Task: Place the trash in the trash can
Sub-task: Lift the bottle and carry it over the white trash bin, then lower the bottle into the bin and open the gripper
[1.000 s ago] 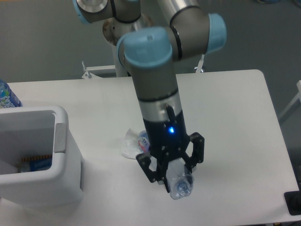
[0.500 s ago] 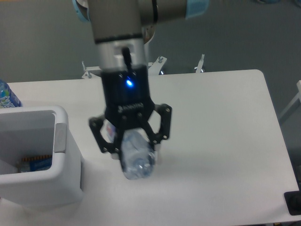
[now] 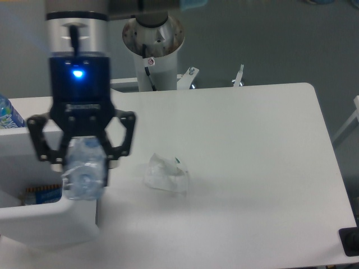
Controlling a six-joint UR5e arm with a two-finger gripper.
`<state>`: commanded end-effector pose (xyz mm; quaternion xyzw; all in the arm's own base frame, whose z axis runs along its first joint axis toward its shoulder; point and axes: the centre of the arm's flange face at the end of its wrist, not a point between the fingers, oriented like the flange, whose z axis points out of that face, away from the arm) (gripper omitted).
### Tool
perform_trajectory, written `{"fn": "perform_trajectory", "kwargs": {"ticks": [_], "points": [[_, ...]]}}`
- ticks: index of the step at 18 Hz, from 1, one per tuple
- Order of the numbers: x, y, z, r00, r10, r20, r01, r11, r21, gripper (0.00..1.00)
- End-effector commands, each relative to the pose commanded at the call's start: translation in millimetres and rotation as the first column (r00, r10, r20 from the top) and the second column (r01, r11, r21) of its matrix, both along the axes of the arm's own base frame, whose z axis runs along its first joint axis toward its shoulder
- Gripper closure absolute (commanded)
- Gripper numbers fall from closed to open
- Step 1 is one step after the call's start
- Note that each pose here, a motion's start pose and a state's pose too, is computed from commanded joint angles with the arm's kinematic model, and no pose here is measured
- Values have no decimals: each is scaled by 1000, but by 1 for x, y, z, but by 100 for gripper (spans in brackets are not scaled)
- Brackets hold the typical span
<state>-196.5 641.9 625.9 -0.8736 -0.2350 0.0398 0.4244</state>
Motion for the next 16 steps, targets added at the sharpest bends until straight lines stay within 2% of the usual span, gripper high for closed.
{"fn": "perform_trajectory", "kwargs": {"ticks": [5,16], "points": [[23,15,-16,997,-65,46,65,998,-6,45],[28,39,-51,991,-99,85,103,994,-43,43]]}}
